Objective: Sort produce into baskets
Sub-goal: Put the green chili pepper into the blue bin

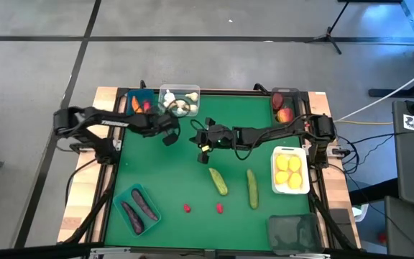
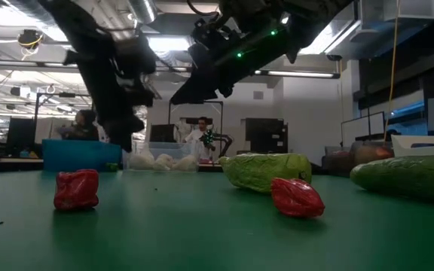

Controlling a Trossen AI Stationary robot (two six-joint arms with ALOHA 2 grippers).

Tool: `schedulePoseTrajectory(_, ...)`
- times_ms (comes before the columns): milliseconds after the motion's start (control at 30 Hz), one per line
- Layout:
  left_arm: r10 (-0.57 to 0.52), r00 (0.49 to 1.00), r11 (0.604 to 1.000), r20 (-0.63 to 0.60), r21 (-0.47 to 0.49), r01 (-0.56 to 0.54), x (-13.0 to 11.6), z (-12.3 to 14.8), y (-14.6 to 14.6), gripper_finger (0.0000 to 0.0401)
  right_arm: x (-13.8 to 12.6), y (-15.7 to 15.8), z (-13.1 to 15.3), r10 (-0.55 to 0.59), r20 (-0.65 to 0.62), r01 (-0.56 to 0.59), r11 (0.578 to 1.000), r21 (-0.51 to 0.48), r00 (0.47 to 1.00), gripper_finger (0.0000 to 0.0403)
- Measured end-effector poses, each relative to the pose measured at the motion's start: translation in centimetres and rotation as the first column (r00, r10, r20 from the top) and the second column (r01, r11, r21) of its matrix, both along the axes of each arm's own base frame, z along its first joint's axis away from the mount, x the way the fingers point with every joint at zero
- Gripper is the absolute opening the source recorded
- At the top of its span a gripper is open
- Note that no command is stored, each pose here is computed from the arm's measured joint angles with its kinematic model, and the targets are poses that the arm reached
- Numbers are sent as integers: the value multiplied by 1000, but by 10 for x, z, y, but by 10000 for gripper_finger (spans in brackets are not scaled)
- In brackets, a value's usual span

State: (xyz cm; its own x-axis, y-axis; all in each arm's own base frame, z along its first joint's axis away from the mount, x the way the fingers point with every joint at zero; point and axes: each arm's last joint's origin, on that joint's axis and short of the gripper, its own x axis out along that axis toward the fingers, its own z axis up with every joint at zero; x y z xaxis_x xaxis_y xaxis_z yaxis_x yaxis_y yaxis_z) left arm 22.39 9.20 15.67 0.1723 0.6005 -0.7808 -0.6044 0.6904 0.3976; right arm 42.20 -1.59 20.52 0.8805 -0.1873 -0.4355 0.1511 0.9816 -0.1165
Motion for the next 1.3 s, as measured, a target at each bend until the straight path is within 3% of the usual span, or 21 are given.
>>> schedulePoseTrajectory(233, -44, 953, 999, -299, 14, 50, 14, -18, 9, 0, 0, 0, 0, 23, -2, -23, 1000, -1, 1000, 2)
schedulePoseTrajectory(433, -80, 937, 996, -341, 17, 91, 22, -12, 13, 0, 0, 1, 0, 55, -6, -55, 998, -10, 998, 1)
schedulePoseTrajectory(700, -48, 899, 999, -435, -22, 43, 9, -10, 26, 0, 0, -6, 0, 52, -7, -52, 999, -7, 999, 1)
schedulePoseTrajectory(1300, -68, 873, 998, -483, -31, 61, -3, -10, 56, 0, 0, -15, 0, 62, -1, -62, 998, 10, 998, 1)
